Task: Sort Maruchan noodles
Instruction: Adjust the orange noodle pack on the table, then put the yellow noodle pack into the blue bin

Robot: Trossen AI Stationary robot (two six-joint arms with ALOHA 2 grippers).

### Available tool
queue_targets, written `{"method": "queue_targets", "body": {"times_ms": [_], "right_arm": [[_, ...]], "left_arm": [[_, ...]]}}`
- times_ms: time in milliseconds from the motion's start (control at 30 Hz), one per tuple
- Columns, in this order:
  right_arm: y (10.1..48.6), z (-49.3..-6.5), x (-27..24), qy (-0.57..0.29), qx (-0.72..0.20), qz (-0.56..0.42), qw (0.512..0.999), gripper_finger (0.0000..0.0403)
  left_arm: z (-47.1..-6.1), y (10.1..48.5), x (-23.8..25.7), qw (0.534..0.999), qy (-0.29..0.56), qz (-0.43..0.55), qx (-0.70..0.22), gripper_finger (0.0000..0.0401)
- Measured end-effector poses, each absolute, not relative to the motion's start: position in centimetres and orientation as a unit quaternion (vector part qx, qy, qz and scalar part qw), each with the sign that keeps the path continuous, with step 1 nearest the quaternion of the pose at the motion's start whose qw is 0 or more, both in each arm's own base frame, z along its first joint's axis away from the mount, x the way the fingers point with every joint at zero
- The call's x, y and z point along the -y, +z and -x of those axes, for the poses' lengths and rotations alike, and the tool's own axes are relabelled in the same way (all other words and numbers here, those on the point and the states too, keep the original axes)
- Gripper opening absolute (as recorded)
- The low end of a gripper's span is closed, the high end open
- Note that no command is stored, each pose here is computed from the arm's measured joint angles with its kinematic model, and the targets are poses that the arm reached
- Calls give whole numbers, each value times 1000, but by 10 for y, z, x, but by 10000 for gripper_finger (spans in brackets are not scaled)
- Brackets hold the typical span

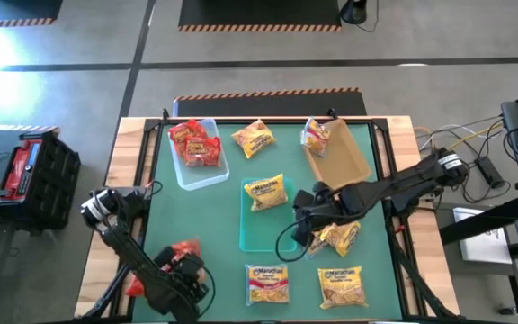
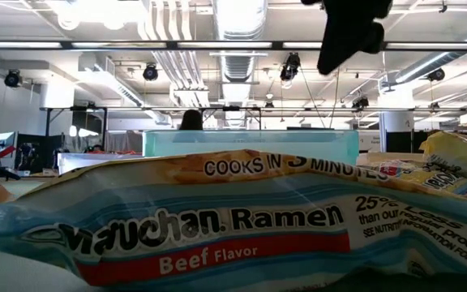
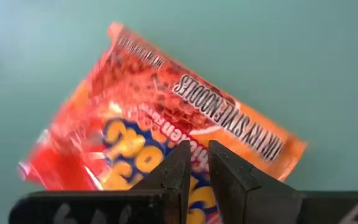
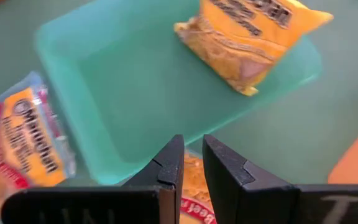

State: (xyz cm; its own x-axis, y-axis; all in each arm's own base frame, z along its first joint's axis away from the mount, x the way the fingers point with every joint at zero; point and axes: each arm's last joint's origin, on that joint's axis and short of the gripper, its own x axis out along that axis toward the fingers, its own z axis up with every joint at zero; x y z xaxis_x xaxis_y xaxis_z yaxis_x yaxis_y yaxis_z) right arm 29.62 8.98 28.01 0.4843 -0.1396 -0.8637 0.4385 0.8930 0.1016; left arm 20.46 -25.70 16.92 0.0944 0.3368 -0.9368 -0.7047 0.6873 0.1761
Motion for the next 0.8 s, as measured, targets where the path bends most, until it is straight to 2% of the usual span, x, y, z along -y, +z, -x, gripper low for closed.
{"method": "queue_targets", "body": {"times_ms": [100, 233, 333, 433, 567, 800], "right_arm": [[276, -295, -89, -186, -476, -157, 845, 48], [277, -296, -88, -200, -466, -148, 849, 48], [278, -297, -87, -207, -454, -146, 854, 48], [278, -298, -88, -201, -455, -155, 854, 48], [277, -296, -95, -150, -491, -213, 832, 48], [273, -284, -131, -104, -526, -245, 808, 48]], "left_arm": [[-206, 166, 251, 745, 352, 126, -552, 40], [-209, 170, 249, 807, 353, 94, -464, 40], [-212, 176, 247, 835, 355, 96, -409, 40], [-216, 181, 247, 850, 351, 104, -378, 40], [-220, 188, 251, 859, 344, 117, -361, 40], [-226, 198, 258, 866, 333, 144, -345, 40]]}}
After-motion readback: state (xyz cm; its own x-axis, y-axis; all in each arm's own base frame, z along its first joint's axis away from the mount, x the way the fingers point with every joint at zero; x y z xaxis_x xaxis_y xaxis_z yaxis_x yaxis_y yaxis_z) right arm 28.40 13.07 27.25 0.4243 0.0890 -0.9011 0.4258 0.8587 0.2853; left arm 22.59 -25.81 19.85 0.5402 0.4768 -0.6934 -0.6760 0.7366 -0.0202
